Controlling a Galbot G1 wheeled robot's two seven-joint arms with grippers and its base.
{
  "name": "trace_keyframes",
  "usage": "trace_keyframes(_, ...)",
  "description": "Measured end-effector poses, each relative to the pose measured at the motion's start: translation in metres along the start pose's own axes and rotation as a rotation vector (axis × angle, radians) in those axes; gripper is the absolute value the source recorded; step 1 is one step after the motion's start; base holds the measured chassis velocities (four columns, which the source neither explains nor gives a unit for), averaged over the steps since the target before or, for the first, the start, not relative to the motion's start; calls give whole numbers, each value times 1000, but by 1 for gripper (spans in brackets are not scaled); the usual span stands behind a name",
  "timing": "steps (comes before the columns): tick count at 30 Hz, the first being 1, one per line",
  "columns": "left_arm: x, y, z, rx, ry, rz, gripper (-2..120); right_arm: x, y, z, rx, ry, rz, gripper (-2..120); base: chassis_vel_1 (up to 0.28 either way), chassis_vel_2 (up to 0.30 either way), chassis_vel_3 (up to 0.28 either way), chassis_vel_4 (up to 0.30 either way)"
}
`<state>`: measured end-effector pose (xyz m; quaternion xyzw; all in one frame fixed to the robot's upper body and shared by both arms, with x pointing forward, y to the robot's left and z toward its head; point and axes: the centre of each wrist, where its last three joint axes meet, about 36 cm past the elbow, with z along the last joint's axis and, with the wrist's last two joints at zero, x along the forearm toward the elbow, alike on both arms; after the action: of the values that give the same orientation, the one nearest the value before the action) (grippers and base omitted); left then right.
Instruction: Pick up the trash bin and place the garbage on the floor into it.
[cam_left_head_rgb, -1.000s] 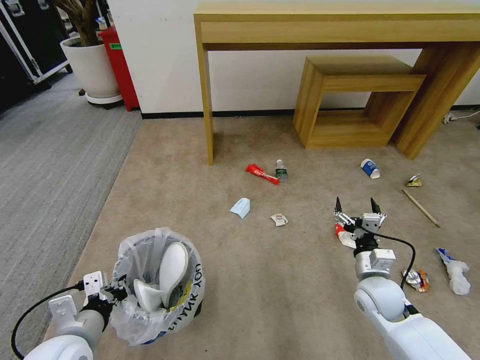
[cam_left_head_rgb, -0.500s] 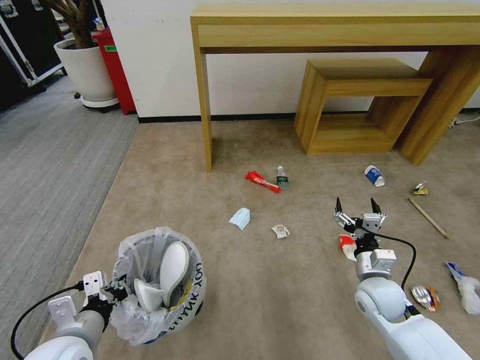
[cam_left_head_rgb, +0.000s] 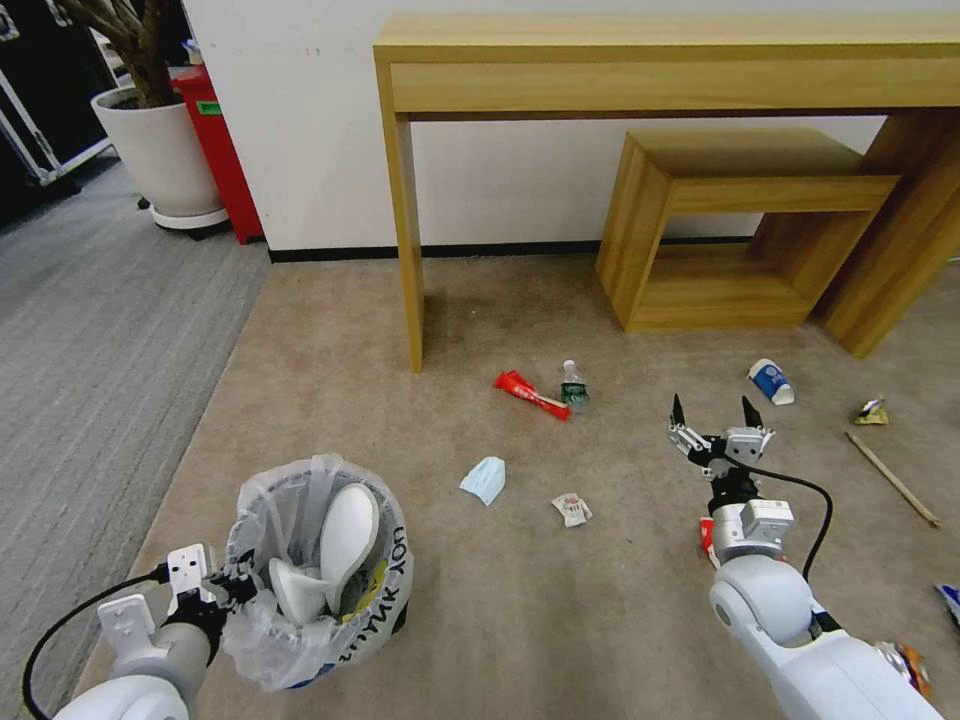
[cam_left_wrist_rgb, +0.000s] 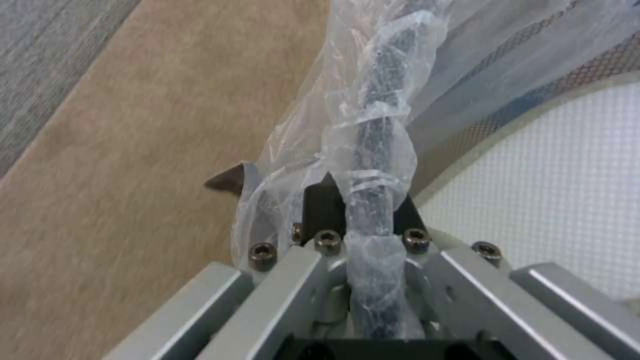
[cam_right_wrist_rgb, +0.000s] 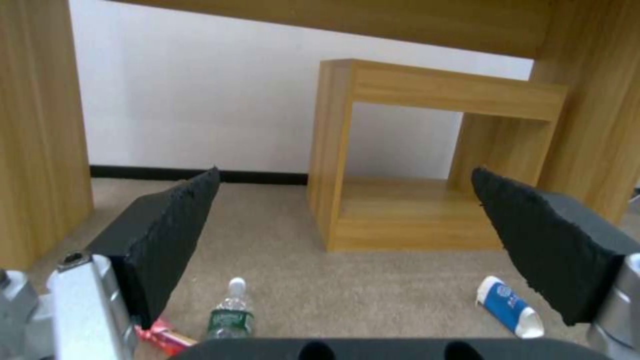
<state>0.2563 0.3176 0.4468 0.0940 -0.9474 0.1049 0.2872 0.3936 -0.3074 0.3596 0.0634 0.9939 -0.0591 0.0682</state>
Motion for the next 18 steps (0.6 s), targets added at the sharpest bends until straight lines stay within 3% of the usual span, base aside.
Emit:
trace_keyframes(7,-1,1,-2,9,3,10,0,0,2,0,-9,-3,-1,100,-104,105,118,-107)
trace_keyframes(18,0,1,-9,15,9,34,0,2,5,-4,-34,-5,-7,100,-5,2,4,-4)
